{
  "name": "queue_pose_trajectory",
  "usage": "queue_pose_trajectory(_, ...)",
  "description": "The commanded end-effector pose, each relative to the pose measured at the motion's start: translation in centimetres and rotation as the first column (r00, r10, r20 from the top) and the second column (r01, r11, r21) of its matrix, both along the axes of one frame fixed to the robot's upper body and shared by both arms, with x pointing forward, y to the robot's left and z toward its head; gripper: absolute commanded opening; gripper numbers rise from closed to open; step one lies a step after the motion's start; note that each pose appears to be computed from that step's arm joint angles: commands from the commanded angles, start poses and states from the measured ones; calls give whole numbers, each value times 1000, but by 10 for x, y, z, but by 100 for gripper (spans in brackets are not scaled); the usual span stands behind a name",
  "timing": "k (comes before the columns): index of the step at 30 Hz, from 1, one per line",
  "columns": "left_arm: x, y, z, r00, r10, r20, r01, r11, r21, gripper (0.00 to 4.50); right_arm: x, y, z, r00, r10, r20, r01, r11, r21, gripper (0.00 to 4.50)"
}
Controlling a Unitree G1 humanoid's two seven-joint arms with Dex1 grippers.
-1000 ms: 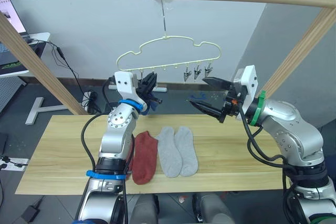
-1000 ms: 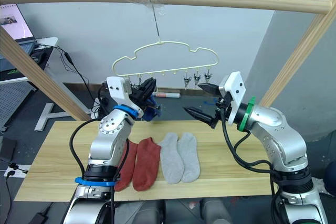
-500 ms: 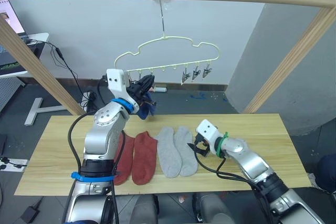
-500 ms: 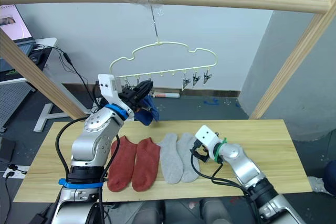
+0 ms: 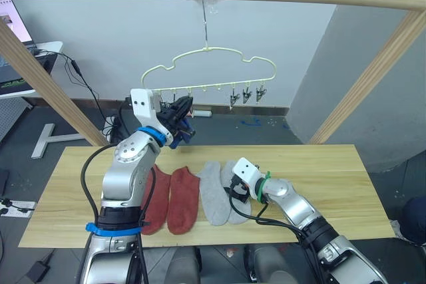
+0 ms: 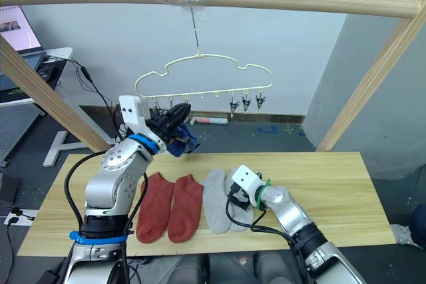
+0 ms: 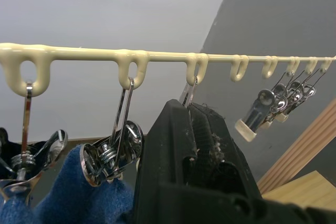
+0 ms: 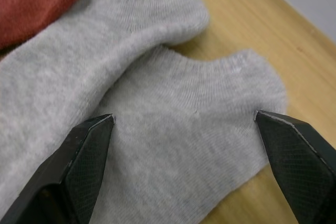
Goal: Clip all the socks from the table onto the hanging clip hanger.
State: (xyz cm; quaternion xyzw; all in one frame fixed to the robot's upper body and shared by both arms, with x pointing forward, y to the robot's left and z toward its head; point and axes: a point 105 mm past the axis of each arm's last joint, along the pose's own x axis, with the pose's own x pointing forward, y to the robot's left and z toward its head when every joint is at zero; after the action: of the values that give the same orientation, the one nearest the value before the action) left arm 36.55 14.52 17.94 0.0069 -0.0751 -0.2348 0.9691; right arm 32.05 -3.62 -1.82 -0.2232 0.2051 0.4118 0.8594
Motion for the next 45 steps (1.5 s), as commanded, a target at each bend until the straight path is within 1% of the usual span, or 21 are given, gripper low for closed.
queue_pose_trajectory(1,-5,1,11,999,2,40,-2,1000,-1,0,-7,-8,-17,999,2,-50,-5,998,-58,411)
queue_pose_trajectory(2,-5,1,11,999,2,41,-2,1000,0,0,-8,-10,-19,998,5,-56,-9,998,-69,389)
queue_pose_trajectory(4,-5,2,12,999,3,42,-3,1000,1,0,-8,-13,-23,998,8,-55,-13,996,-90,324)
queue_pose_trajectory(6,-5,2,11,999,4,42,-4,1000,2,0,-9,-17,-25,999,11,-52,-17,994,-104,247)
queue_pose_trajectory(9,-5,2,10,999,1,38,-1,1000,1,0,-9,-26,-25,999,17,-35,-21,993,-118,144)
queue_pose_trajectory(11,-5,2,9,1000,-6,28,6,1000,-11,0,-5,-34,-21,999,32,11,-31,990,-135,66)
queue_pose_trajectory(13,-5,0,8,1000,-21,10,22,999,-30,0,-2,-42,-13,995,65,70,-53,986,-158,2)
queue_pose_trajectory(16,-6,-3,4,997,-64,-42,60,995,-79,0,2,-50,8,981,125,151,-100,982,-159,2)
queue_pose_trajectory(18,-7,-5,0,988,-109,-107,92,983,-159,0,3,-51,30,946,202,253,-158,970,-183,2)
queue_pose_trajectory(20,-8,-3,-2,973,-152,-176,103,961,-258,0,1,-45,59,877,298,377,-236,951,-201,2)
queue_pose_trajectory(21,-7,0,-3,964,-164,-208,93,944,-316,0,-2,-39,78,817,354,455,-285,934,-214,2)
queue_pose_trajectory(22,-6,4,-3,957,-175,-230,81,927,-366,0,-7,-34,90,765,402,503,-333,916,-225,2)
queue_pose_trajectory(24,-5,9,2,938,-220,-269,60,865,-497,0,-15,-26,114,668,440,600,-383,895,-230,2)
queue_pose_trajectory(26,-6,10,5,910,-294,-292,58,789,-611,0,-24,-19,134,594,454,663,-428,877,-217,2)
queue_pose_trajectory(28,-9,9,8,883,-358,-302,59,725,-687,0,-30,-10,152,526,452,721,-462,863,-204,2)
queue_pose_trajectory(30,-12,7,13,864,-408,-294,61,666,-743,0,-33,-2,166,480,430,764,-473,861,-187,2)
queue_pose_trajectory(32,-14,6,16,854,-431,-290,56,632,-773,0,-32,3,174,460,414,786,-471,864,-180,2)
queue_pose_trajectory(37,-19,0,26,839,-479,-258,73,569,-819,0,-27,15,189,468,340,816,-468,878,-98,2)
queue_pose_trajectory(44,-25,-3,30,824,-503,-259,89,567,-819,0,-26,17,194,457,327,828,-466,880,-90,2)
queue_pose_trajectory(45,-25,-3,31,824,-506,-253,90,558,-825,0,-26,17,194,458,325,827,-467,880,-87,2)
